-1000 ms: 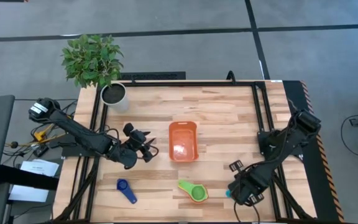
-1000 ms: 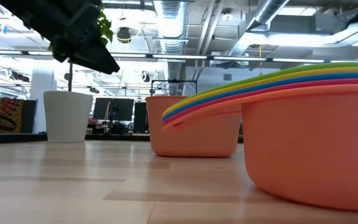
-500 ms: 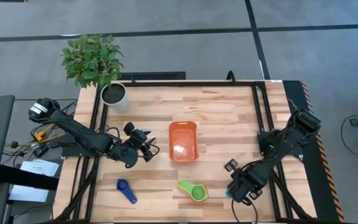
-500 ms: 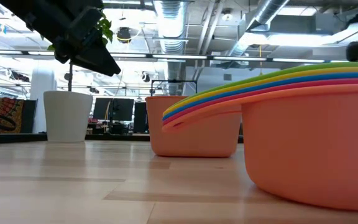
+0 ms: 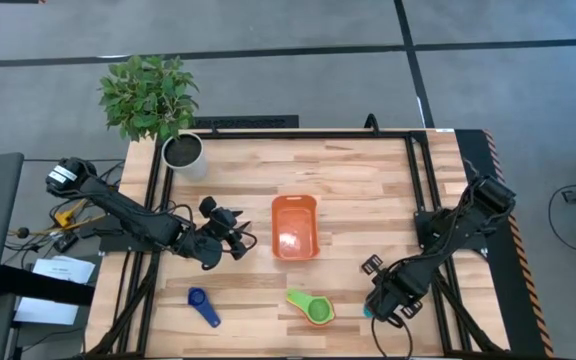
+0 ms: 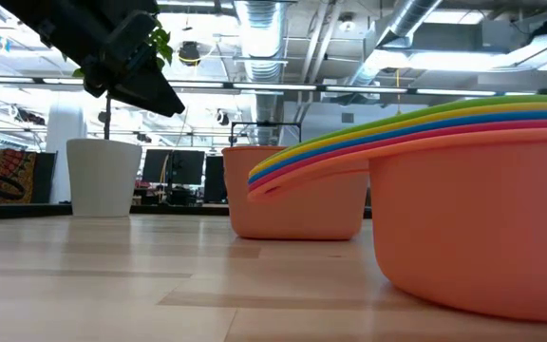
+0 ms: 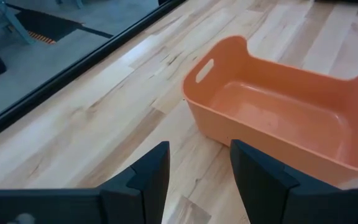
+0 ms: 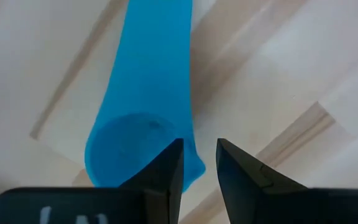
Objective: Nest measuring cups in basket
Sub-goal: Stack the light blue measuring cup on top of the green measuring cup
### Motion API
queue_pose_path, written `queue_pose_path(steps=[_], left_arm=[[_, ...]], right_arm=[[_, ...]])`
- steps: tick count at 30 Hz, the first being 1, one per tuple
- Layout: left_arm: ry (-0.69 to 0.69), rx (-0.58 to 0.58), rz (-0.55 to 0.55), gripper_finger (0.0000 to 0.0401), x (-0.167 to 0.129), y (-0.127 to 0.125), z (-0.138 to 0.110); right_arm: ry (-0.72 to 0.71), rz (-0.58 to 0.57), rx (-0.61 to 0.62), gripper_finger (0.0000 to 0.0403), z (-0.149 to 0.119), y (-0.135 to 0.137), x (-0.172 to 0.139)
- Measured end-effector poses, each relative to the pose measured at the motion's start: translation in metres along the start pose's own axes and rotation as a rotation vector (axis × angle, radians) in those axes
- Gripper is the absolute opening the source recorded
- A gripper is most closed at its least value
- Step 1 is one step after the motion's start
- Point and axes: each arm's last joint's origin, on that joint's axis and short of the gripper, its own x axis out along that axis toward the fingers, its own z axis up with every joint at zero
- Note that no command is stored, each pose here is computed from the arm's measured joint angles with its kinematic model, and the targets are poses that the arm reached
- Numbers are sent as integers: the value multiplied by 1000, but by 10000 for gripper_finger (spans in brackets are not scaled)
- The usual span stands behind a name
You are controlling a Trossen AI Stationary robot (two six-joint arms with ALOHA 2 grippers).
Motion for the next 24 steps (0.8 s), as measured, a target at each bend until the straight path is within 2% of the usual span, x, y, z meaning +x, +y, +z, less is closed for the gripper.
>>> queue_pose_path(steps=[24], left_arm=[[7,-1,-11,160,0,0,0]], right_arm=[[-24,3,45,118,2,1,1]])
